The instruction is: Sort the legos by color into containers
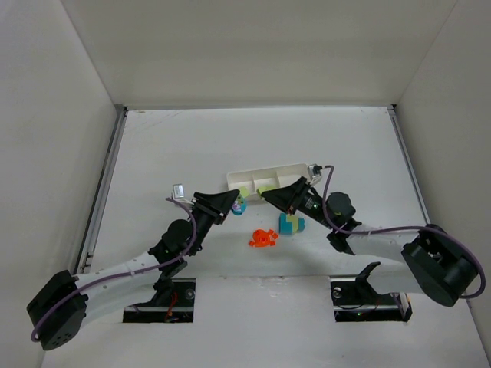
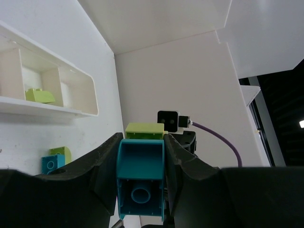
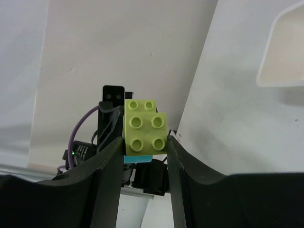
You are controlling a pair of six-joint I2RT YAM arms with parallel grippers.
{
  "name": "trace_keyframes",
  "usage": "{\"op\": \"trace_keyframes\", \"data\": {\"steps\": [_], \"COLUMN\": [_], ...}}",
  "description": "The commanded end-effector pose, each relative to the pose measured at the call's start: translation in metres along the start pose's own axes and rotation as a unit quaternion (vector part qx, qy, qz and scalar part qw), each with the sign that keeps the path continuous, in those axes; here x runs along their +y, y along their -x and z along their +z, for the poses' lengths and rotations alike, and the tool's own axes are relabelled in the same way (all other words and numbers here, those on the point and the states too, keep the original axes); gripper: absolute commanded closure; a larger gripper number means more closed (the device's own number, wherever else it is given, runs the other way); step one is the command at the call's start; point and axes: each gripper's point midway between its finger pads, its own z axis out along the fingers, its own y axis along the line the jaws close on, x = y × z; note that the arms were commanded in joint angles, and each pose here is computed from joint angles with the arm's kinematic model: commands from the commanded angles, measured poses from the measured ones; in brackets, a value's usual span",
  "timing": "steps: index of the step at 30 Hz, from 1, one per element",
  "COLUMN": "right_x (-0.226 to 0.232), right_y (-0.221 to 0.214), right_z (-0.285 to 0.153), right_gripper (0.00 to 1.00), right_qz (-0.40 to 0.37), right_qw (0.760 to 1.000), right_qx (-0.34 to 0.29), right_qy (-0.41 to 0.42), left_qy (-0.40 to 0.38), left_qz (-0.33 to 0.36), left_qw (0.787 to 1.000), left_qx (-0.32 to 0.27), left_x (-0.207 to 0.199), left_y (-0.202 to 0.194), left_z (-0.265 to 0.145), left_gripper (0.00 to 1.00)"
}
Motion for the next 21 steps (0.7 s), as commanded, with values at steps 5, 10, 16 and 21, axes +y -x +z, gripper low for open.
{"op": "trace_keyframes", "data": {"steps": [5, 10, 16, 21], "right_x": [-0.007, -0.057, -0.088, -0.103], "right_y": [0.020, 0.049, 0.079, 0.083], "right_z": [0.001, 0.007, 0.015, 0.029], "right_gripper": [0.68, 0.67, 0.67, 0.65], "right_qz": [-0.042, -0.099, -0.199, -0.224], "right_qw": [0.999, 0.984, 0.942, 0.926], "right_qx": [-0.020, -0.046, -0.059, -0.047], "right_qy": [-0.021, -0.141, -0.264, -0.302], "left_qy": [-0.006, -0.003, 0.004, -0.001], "left_qz": [0.003, 0.019, 0.043, 0.047], "left_qw": [1.000, 0.999, 0.997, 0.996], "left_qx": [0.005, 0.026, 0.068, 0.082], "left_x": [-0.003, 0.000, 0.009, 0.012], "left_y": [0.001, -0.005, -0.021, -0.022], "left_z": [0.001, 0.004, 0.006, 0.003], "left_gripper": [0.90, 0.89, 0.88, 0.88]}}
